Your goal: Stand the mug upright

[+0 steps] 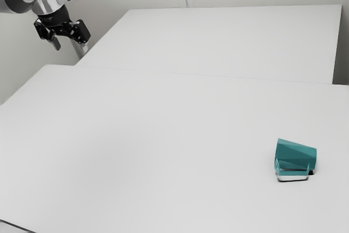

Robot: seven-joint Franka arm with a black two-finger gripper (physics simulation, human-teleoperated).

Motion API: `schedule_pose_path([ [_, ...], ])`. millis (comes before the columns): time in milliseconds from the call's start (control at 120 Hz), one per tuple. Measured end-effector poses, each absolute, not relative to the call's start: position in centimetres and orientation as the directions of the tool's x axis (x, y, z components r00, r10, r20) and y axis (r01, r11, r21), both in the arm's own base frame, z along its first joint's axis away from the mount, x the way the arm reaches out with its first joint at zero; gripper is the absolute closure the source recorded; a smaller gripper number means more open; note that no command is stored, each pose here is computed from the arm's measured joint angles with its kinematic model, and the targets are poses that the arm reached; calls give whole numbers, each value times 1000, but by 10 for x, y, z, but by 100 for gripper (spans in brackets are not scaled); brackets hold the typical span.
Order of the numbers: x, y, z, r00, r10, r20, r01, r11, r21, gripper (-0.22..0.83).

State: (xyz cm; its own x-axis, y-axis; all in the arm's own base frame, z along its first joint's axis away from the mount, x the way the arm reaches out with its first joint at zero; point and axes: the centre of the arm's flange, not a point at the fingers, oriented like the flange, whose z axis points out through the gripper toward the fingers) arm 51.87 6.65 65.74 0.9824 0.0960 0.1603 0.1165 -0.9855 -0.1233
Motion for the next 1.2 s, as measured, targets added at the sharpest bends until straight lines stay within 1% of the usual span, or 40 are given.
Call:
schedule_pose_path([
  [225, 523, 54, 655, 983, 66, 172, 88, -989, -123, 0],
  [325, 536, 50, 633, 989, 63, 137, 78, -991, -109, 0],
  [458, 554, 30, 604, 992, 90, 88, 83, -993, 81, 0],
  [558, 565, 10, 579, 995, 95, 37, 86, -976, 199, 0],
  [658, 576, -11, 539, 993, 106, -46, 115, -936, 332, 0],
  [742, 587, -39, 514, 992, 98, -82, 124, -901, 417, 0],
  [858, 597, -112, 481, 993, 48, -108, 97, -852, 515, 0],
  [992, 602, -159, 442, 989, 60, -137, 130, -800, 586, 0],
  [1200, 592, -247, 383, 976, 82, -204, 201, -711, 674, 0],
])
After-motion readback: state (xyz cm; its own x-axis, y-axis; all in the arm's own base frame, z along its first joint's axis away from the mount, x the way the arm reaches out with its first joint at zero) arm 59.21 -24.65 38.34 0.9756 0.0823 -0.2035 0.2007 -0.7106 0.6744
